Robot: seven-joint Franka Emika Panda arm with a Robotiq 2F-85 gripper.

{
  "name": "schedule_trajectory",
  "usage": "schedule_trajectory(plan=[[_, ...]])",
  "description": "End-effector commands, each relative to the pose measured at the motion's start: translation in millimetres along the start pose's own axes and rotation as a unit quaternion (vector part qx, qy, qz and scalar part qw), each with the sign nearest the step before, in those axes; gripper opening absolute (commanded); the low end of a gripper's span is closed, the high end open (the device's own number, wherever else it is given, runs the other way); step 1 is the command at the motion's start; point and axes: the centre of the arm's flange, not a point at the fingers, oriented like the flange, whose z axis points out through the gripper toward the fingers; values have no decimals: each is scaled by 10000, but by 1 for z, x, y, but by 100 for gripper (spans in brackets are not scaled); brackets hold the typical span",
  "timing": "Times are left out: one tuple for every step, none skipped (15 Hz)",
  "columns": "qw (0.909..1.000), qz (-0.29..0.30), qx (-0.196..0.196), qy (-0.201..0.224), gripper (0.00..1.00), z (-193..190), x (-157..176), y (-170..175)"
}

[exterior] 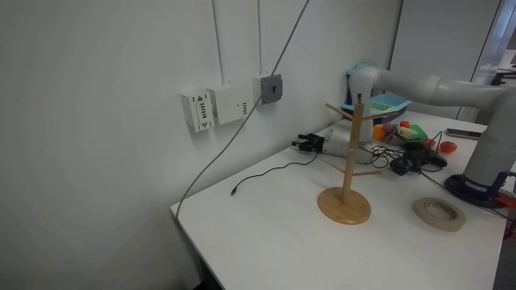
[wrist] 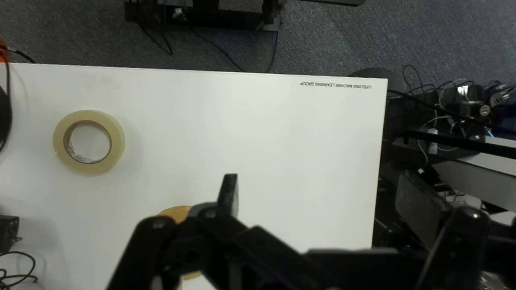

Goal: Put the tape on the top position of the wooden holder

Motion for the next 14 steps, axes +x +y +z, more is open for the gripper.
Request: schedule_trajectory(plan=[[9995, 48, -321, 19, 100, 17, -19, 18], [9991, 63, -410, -19, 100, 23, -22, 24], [9987, 73, -510, -37, 100, 31, -25, 30], [9981, 87, -607, -13, 100, 36, -28, 36], [9975, 107, -697, 36, 100, 43, -30, 43], [9969, 133, -776, 97, 100, 46, -36, 52], [9962, 159, -849, 150, 100, 52, -38, 59], [9954, 195, -912, 213, 100, 60, -38, 68], [9945, 213, -984, 294, 100, 66, -38, 73], [9932, 226, -1072, 400, 100, 70, -39, 81], [9920, 247, -1147, 475, 100, 74, -38, 86], [9912, 245, -1186, 530, 100, 78, -39, 90], [9933, 325, -1064, 311, 100, 70, -25, 79], [9928, 339, -1098, 351, 100, 74, -26, 83]])
